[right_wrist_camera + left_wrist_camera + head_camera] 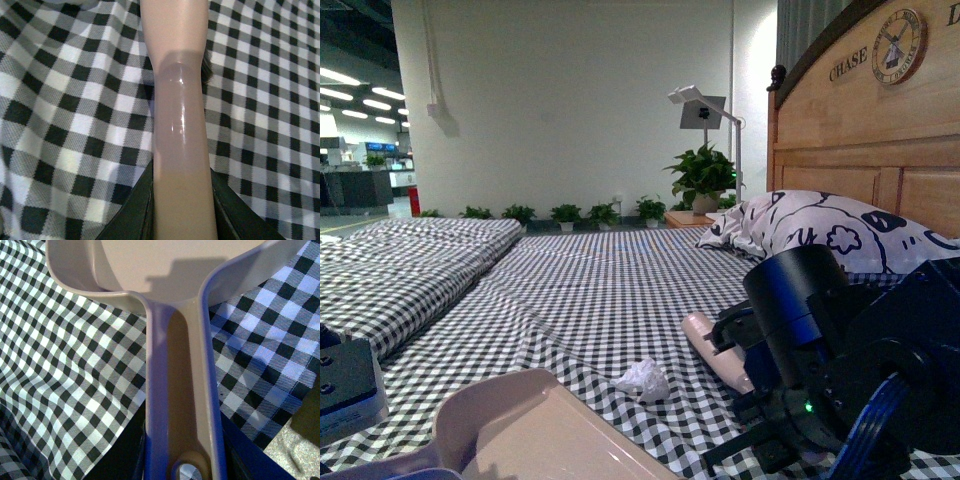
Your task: Clean up trash
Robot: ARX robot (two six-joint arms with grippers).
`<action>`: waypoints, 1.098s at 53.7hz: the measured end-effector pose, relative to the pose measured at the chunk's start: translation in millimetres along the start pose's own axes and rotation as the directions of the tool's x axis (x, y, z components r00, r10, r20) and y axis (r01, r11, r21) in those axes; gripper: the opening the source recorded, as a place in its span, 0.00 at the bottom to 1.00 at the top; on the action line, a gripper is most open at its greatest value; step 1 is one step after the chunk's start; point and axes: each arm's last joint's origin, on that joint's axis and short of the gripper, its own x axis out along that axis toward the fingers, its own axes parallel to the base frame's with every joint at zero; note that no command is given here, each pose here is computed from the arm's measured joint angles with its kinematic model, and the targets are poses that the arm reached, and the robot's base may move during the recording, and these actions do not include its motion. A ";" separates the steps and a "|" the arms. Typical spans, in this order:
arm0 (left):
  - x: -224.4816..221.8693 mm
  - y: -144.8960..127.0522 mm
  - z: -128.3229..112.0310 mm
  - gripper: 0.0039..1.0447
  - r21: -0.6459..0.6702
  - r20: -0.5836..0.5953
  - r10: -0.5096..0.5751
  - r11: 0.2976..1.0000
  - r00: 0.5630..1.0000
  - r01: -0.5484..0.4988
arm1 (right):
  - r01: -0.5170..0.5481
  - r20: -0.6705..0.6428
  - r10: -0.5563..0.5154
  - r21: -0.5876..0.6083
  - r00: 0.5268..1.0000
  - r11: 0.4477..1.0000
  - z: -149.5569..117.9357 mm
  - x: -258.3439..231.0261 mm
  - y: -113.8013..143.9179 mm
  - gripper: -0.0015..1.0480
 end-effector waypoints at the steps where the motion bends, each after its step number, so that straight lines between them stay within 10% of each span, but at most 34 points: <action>1: 0.0 0.0 0.0 0.26 0.000 0.000 0.000 1.000 1.000 0.000 | -0.013 -0.003 0.013 0.000 1.000 1.000 -0.1 -0.5 1.2 0.20; 10: 0.0 -0.1 0.1 0.26 0.000 0.000 0.000 1.000 1.000 0.000 | -0.263 0.001 0.263 -0.014 0.965 0.965 1.9 -20.4 14.6 0.20; 22: 0.0 -0.2 -0.2 0.26 0.000 -0.005 0.000 1.000 1.000 0.000 | -0.606 0.100 0.607 -0.043 0.788 0.794 12.5 -76.4 7.6 0.20; 43: 0.2 -0.2 0.3 0.26 0.000 -0.004 0.003 1.000 1.000 -0.003 | -0.357 0.157 0.342 0.079 0.926 0.931 -6.1 -82.0 -68.7 0.19; 59: -13.3 5.9 11.3 0.26 -0.165 0.082 0.252 0.958 0.964 -0.236 | -0.195 0.285 0.110 0.286 0.952 0.938 -15.9 -133.4 -135.4 0.19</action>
